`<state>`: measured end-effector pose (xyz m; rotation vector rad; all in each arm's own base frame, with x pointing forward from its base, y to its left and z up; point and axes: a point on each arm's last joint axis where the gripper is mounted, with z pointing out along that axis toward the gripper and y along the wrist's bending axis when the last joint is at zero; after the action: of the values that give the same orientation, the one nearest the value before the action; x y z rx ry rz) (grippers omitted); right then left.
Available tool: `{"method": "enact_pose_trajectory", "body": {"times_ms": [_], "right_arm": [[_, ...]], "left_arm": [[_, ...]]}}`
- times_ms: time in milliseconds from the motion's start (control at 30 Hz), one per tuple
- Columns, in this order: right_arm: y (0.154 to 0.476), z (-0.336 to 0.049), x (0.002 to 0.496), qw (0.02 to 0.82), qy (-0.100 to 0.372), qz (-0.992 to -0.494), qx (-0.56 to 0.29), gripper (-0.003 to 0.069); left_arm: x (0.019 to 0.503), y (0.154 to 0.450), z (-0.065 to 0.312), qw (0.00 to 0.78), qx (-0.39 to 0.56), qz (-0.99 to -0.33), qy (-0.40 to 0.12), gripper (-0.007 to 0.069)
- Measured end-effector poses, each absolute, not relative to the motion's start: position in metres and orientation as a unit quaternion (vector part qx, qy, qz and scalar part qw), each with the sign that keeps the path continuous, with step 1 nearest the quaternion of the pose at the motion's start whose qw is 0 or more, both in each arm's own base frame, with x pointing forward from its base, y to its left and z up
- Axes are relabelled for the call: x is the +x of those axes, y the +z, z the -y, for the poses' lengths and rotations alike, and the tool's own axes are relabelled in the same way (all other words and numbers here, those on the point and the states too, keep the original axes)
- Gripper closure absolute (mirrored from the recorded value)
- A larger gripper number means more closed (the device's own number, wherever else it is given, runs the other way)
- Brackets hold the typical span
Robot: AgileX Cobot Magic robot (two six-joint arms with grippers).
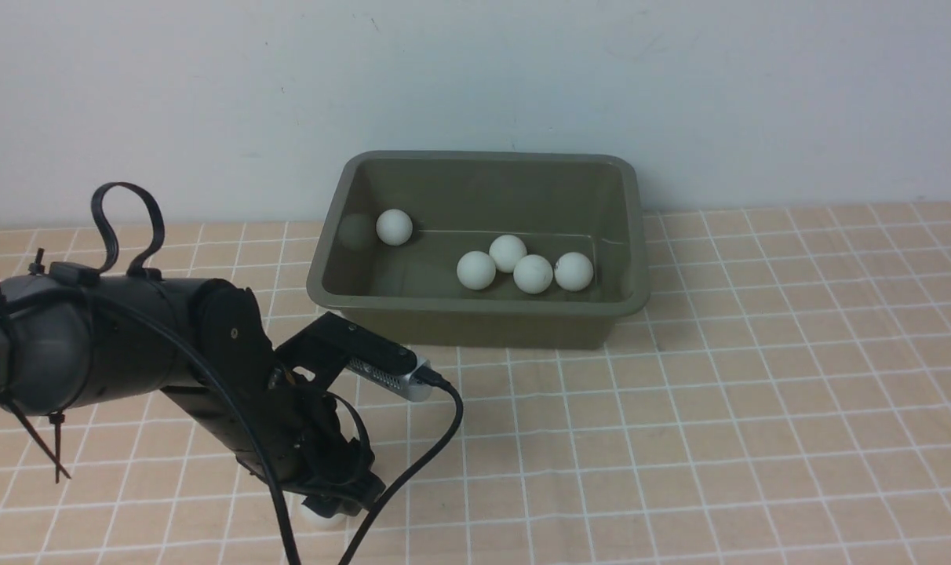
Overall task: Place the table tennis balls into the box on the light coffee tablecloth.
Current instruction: 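Reach for and grasp a ping pong ball on the table beside the basket, then drop the ball into the bin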
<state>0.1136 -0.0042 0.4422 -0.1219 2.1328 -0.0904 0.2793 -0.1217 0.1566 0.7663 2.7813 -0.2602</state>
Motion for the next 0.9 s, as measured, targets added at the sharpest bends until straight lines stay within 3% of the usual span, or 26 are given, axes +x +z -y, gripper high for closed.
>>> {"method": "enact_pose_trajectory", "body": {"times_ms": [300, 400, 500, 633, 733, 833, 900], "right_arm": [[0.442, 0.004, 0.114, 0.481, -0.037, -0.875, -0.050, 0.0677], [0.442, 0.004, 0.114, 0.481, -0.038, -0.875, -0.050, 0.0677], [0.442, 0.004, 0.114, 0.481, -0.039, -0.875, -0.050, 0.0677], [0.442, 0.005, 0.114, 0.480, -0.040, -0.875, -0.050, 0.0677], [0.442, 0.005, 0.114, 0.480, -0.040, -0.875, -0.050, 0.0677], [0.442, 0.005, 0.114, 0.480, -0.042, -0.875, -0.050, 0.0677], [0.442, 0.005, 0.113, 0.479, -0.042, -0.875, -0.050, 0.0677]], "left_arm": [[0.281, 0.153, 0.123, 0.107, 0.262, -0.955, -0.090, 0.0308], [0.285, 0.170, 0.126, 0.093, 0.271, -0.953, -0.098, 0.0309], [0.294, 0.205, 0.132, 0.090, 0.288, -0.947, -0.109, 0.0309], [0.319, 0.273, 0.143, 0.175, 0.306, -0.928, -0.118, 0.0309], [0.340, 0.306, 0.149, 0.264, 0.304, -0.909, -0.112, 0.0309], [0.361, 0.313, 0.154, 0.318, 0.297, -0.894, -0.103, 0.0309], [0.383, 0.300, 0.161, 0.344, 0.288, -0.888, -0.098, 0.0309]]}}
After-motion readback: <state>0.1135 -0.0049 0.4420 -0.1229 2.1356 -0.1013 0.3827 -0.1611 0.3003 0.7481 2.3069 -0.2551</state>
